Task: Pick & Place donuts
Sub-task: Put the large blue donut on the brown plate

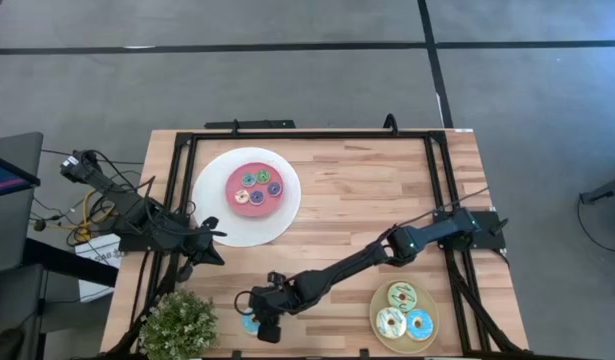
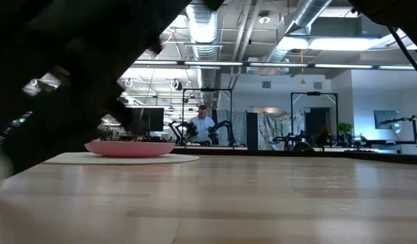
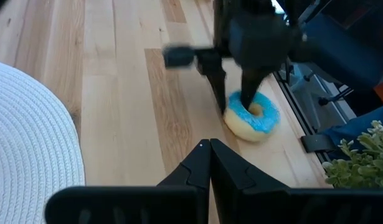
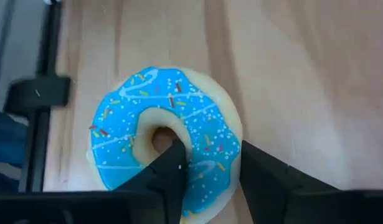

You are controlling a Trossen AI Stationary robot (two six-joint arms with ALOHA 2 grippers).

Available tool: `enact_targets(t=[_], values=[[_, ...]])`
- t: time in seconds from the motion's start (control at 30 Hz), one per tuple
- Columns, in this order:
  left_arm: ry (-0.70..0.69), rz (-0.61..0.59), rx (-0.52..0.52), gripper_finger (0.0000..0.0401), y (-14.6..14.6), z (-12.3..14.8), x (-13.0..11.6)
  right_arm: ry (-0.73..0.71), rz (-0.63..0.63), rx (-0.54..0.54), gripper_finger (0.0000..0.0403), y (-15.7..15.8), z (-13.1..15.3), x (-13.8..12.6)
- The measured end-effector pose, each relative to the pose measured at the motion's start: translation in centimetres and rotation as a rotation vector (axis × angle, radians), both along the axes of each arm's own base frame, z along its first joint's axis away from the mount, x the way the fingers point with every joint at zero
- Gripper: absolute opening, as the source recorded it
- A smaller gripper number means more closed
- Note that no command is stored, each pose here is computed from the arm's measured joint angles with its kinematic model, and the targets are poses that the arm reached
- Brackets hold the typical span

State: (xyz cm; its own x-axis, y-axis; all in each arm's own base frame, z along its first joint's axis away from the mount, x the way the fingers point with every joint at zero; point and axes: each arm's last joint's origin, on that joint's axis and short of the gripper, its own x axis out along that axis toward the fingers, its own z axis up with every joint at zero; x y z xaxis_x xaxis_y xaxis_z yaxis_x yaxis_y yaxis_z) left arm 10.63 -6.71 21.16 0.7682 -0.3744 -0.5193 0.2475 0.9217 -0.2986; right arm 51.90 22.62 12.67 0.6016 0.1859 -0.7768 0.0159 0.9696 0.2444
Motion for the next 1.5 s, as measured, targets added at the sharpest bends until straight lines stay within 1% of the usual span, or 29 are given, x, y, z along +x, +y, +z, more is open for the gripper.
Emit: enact_targets(t=[0.1,0.27,0.33,0.47,0.57,0.67,0.77,0.9,1.07,1.13,1.23,1.37,1.5], values=[[0.001,0.000,0.001,0.0000,0.0,0.0,0.0,0.016,-0.024,0.004,0.0135,-0.5,1.8,-0.4],[0.001,0.000,0.001,0.0000,0.0,0.0,0.0,0.149,-0.085,-0.013,0.0147,-0.5,4.2,-2.5],[0.000,0.002,0.002,0.0000,0.0,0.0,0.0,0.183,-0.119,0.010,0.0151,0.0,5.0,-3.3],[-0.001,0.003,0.003,0.0000,0.0,0.0,0.0,0.270,-0.170,0.001,0.0152,1.2,6.0,-5.3],[-0.002,0.004,0.003,0.0000,0.0,0.0,0.0,0.341,-0.228,-0.029,0.0147,2.4,6.5,-7.2],[-0.007,0.017,0.008,0.0000,0.1,0.0,0.0,0.389,-0.257,-0.078,0.0139,3.8,7.1,-9.2],[-0.019,0.050,0.024,0.0000,0.2,0.0,0.1,0.375,-0.282,-0.146,0.0131,5.4,7.3,-10.9],[-0.032,0.086,0.042,0.0000,0.3,0.1,0.1,0.284,-0.339,-0.225,0.0124,7.1,7.4,-12.2],[-0.032,0.120,0.032,0.0000,0.3,0.1,0.2,0.245,-0.429,-0.359,0.0130,7.1,7.2,-13.5],[-0.033,0.130,0.032,0.0000,0.4,0.1,0.2,0.228,-0.484,-0.399,0.0140,6.8,7.3,-13.8],[-0.035,0.135,0.034,0.0000,0.4,0.1,0.2,0.211,-0.577,-0.377,0.0166,6.5,7.4,-13.8],[-0.038,0.154,0.035,0.0000,0.4,0.1,0.2,0.200,-0.621,-0.340,0.0222,6.3,7.3,-13.5],[-0.045,0.170,0.047,0.0000,0.5,0.1,0.2,0.200,-0.635,-0.332,0.0282,5.8,7.3,-13.0]])
